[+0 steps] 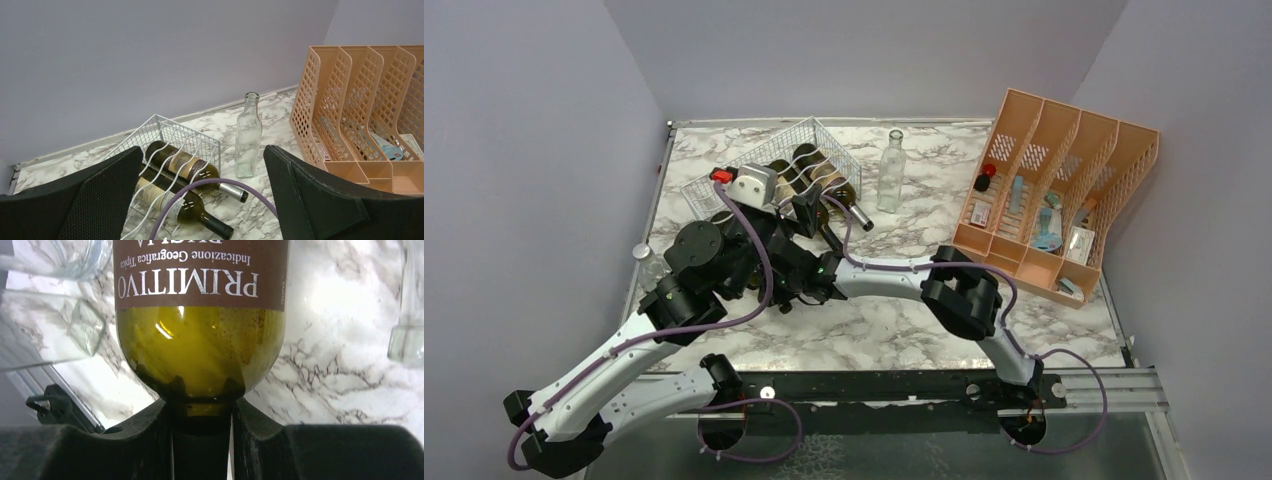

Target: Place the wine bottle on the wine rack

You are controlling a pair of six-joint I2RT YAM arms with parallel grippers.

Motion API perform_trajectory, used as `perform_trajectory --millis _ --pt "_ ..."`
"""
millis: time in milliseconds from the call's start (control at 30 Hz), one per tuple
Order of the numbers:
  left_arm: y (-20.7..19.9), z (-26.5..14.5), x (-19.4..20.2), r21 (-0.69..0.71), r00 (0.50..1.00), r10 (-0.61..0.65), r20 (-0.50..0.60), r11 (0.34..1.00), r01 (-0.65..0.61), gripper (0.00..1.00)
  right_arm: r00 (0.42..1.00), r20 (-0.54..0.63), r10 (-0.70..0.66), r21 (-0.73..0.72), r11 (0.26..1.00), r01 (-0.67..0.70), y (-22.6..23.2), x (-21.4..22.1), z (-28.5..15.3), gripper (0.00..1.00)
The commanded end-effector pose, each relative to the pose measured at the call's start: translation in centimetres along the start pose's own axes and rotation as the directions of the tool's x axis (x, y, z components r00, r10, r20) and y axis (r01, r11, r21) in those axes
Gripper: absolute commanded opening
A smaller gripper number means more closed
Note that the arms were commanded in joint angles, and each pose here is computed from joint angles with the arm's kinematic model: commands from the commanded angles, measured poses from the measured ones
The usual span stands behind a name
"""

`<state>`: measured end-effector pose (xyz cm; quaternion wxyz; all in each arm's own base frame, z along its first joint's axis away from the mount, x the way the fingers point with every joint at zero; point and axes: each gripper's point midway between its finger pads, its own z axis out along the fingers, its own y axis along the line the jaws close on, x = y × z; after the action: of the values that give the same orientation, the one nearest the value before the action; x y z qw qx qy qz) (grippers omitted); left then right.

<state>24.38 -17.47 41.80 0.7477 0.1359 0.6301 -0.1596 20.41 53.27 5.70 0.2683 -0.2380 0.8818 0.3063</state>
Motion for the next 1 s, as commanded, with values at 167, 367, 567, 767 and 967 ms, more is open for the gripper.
perform_trajectory --millis 167,367,567,767,967 --pt "0.5 -0.3 -0.4 -0.019 1.0 -0.007 0.014 1.0 0.007 0.99 0.978 0.208 -0.004 -0.054 0.998 0.016 2.6 -7.6 1.7 0.18" --pt "0.5 -0.1 -0.2 -0.023 1.0 0.001 0.007 1.0 -0.001 0.99 0.976 0.218 -0.006 -0.055 0.998 0.019 2.4 -8.1 2.5 0.31" --pt "0.4 0.0 0.1 -0.022 1.0 0.005 -0.002 1.0 -0.005 0.99 0.977 0.213 -0.003 -0.047 0.999 0.013 1.8 -8.2 3.2 0.38" --pt "0.4 0.1 0.2 -0.024 1.0 0.01 -0.006 1.0 -0.01 0.99 0.978 0.21 -0.016 -0.048 0.999 0.026 1.6 -8.4 4.0 0.41" --pt "0.4 0.2 0.4 -0.026 1.0 0.016 -0.012 1.0 -0.016 0.99 0.976 0.216 -0.021 -0.044 0.999 0.031 1.5 -8.6 4.0 0.58"
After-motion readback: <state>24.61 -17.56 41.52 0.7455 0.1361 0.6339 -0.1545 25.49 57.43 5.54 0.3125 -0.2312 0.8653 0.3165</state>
